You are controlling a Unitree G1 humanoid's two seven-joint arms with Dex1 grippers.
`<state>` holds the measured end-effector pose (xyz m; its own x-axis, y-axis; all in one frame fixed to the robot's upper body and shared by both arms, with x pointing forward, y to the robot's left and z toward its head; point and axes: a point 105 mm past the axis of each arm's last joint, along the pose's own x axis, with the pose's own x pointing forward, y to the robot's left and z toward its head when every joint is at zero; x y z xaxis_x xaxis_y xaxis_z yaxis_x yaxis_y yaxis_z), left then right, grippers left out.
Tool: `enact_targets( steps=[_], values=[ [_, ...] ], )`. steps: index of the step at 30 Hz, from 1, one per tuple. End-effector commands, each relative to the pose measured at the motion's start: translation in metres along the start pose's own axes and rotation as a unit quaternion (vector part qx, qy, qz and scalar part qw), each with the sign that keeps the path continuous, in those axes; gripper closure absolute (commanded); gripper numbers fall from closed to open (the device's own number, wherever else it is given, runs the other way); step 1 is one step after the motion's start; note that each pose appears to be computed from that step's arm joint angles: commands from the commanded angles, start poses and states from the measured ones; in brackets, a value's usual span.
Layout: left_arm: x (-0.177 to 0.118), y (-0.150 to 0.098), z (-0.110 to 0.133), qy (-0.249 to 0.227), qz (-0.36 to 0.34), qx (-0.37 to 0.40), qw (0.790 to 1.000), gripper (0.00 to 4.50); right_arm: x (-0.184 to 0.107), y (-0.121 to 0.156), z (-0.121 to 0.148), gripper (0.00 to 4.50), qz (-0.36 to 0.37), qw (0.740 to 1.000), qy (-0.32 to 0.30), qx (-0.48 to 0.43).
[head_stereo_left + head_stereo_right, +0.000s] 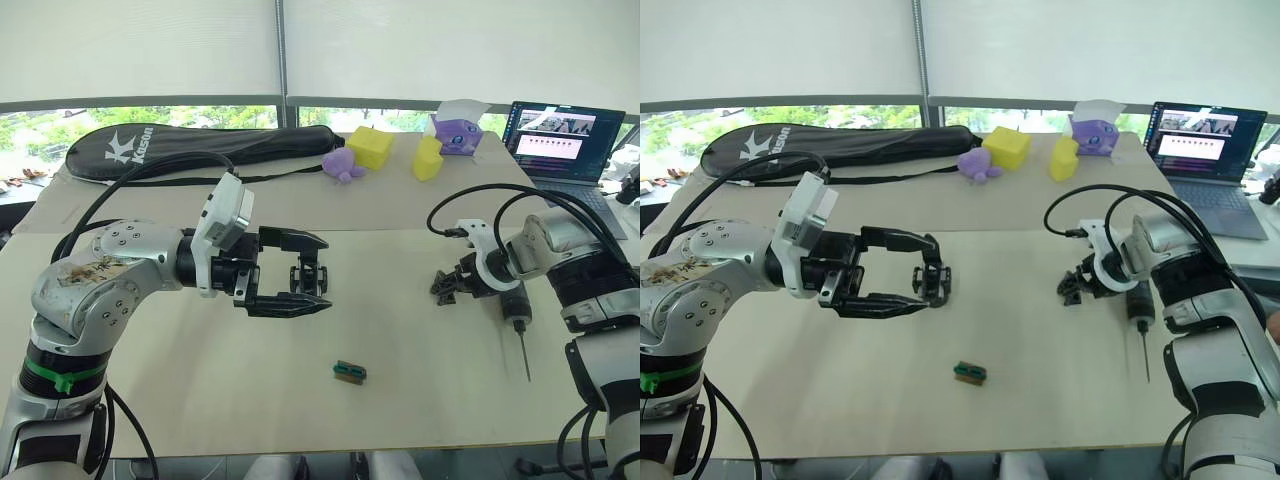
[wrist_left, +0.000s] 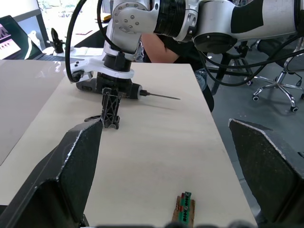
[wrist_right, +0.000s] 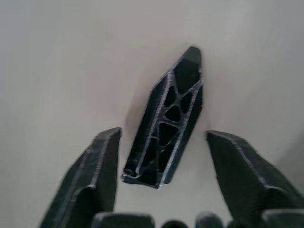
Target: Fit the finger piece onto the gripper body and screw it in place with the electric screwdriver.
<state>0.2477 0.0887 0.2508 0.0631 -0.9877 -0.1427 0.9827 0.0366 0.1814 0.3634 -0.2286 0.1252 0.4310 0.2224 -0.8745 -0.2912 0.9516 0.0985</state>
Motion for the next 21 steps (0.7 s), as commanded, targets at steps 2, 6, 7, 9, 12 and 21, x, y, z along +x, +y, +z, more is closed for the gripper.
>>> enact_targets(
  steps=[2,6,7,9,12,21],
  values=[
    [-0.002,0.005,-0.001,0.007,0.024,0.015,1.0,0.0,-0.007,-0.001,0.006,3.22,0.014,0.999,-0.026,-0.041],
    [-0.005,0.017,-0.003,-0.009,0.061,-0.01,0.998,0.0,-0.029,0.017,0.03,3.39,0.073,0.981,-0.112,-0.137],
    [-0.004,0.023,-0.003,-0.023,0.08,-0.022,0.996,0.0,-0.041,0.026,0.041,3.39,0.093,0.969,-0.155,-0.17],
    [-0.004,0.034,0.0,-0.048,0.118,-0.043,0.991,0.0,-0.06,0.04,0.055,3.39,0.117,0.947,-0.216,-0.205],
    [0.001,0.058,0.003,-0.103,0.193,-0.114,0.969,0.0,-0.082,0.069,0.062,3.39,0.11,0.897,-0.312,-0.294],
    [0.038,0.091,0.015,-0.197,0.273,-0.226,0.914,0.0,-0.107,0.141,0.061,3.39,0.069,0.785,-0.488,-0.377]
  ],
)
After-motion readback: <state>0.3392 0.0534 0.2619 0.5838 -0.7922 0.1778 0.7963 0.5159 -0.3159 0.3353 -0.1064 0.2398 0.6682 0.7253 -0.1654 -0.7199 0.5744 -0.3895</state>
